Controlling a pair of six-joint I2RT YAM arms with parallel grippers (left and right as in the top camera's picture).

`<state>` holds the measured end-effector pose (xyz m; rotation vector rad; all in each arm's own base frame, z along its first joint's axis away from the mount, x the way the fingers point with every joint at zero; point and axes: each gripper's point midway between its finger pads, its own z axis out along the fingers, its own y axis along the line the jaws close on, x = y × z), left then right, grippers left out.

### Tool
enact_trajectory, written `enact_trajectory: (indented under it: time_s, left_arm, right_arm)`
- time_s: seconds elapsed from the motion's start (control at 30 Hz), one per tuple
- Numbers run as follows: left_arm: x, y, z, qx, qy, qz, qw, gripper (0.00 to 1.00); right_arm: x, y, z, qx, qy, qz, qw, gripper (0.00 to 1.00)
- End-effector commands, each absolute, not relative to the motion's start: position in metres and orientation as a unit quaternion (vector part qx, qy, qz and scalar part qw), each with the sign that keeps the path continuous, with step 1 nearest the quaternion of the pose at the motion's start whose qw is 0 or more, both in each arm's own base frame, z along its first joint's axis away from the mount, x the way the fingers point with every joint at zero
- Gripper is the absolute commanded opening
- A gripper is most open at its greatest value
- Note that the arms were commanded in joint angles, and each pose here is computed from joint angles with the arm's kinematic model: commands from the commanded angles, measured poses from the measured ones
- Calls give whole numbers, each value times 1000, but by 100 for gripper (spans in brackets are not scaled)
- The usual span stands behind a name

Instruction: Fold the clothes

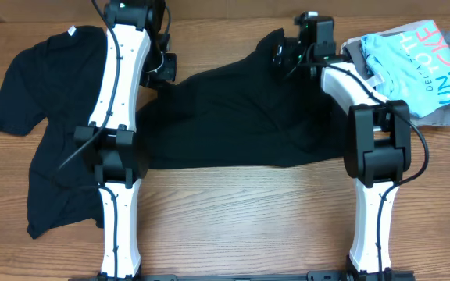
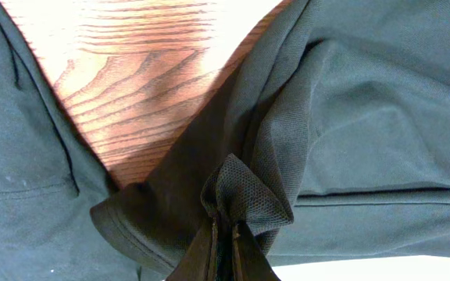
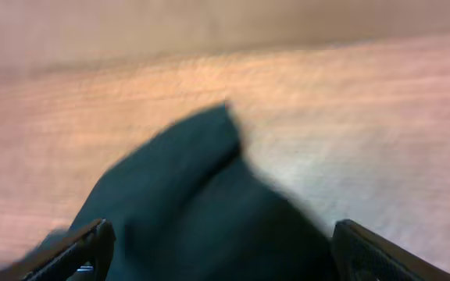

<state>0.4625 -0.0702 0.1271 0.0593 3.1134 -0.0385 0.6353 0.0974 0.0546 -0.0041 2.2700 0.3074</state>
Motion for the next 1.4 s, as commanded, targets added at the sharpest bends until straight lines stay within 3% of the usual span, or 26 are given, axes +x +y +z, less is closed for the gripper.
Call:
enact_trajectory:
  time_s: [0.0, 0.5, 0.57, 0.67, 0.83, 1.1, 1.37]
  left_arm:
    - [463, -80, 132, 23, 999, -11, 23, 4]
    - [463, -85, 132, 19, 1000, -9, 23, 4]
    - [463, -85, 132, 20, 1000, -9, 23, 4]
    - [463, -85, 132, 20, 1000, -9, 23, 4]
    - [463, -85, 132, 20, 1000, -9, 23, 4]
    - [467, -86, 132, 20, 999, -11, 31, 4]
    - [465, -73, 133, 7, 1000, -9, 25, 4]
  right_arm:
    - [655, 77, 68, 16, 891, 120, 439, 92]
    - [654, 91, 39, 5, 895, 164, 415, 71]
    - [653, 90, 38, 13, 896, 166, 411, 42]
    - [655, 91, 44, 25, 895, 172, 411, 22]
    - [652, 90, 47, 28, 904, 169, 392, 8]
    - [643, 88, 121, -3, 923, 150, 355, 5]
    - [570, 76, 160, -12, 967, 112, 229, 4]
